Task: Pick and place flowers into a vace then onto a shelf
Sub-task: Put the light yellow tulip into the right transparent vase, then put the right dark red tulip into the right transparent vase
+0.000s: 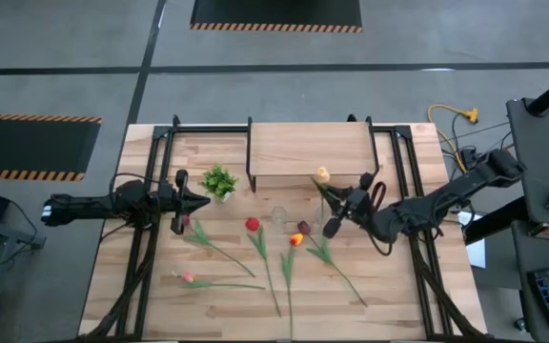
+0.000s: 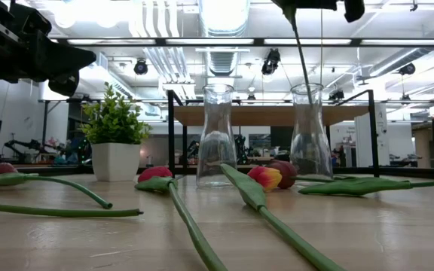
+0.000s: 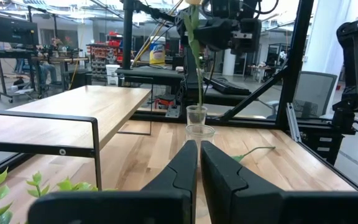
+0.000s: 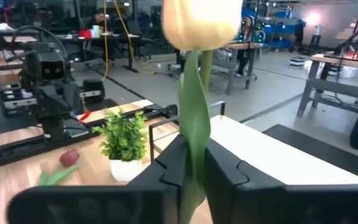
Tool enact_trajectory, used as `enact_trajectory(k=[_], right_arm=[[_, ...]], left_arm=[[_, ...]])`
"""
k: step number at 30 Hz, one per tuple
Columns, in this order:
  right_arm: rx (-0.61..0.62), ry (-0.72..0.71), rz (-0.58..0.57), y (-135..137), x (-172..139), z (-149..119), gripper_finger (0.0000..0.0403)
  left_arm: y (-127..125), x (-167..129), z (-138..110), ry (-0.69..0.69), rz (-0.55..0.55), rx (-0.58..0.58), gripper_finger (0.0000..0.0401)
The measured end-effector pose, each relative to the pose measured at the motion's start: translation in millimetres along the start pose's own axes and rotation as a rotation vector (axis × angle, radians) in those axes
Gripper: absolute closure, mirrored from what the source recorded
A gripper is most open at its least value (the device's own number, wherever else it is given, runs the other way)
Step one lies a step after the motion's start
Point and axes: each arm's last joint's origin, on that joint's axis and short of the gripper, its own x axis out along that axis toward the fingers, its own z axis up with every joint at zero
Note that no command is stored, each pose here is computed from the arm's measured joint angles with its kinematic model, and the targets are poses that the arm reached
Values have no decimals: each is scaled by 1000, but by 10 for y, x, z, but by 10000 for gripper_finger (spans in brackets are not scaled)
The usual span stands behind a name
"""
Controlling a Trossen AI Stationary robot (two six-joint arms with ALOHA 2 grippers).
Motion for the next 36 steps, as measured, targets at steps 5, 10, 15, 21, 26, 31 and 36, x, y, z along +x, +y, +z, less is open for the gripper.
enact_trajectory(k=[5,10,15,21,26,31,36], right_arm=[[-18,25,27,-72,-53,30,299],[4,64,72,-142,-128,42,224],[18,78,111,-240,-284,113,169],[37,115,273,-297,-508,172,145],[59,206,379,-225,-607,67,154],[71,318,371,-161,-661,-124,170],[92,435,400,-4,-658,-329,180]], left_arm=[[0,0,-1,1,0,0,398],[0,0,-1,1,0,0,398],[0,0,-1,0,0,0,398],[0,0,-1,1,0,0,398],[0,0,-1,1,0,0,398],[0,0,-2,1,0,0,398],[0,0,-2,1,0,0,398]])
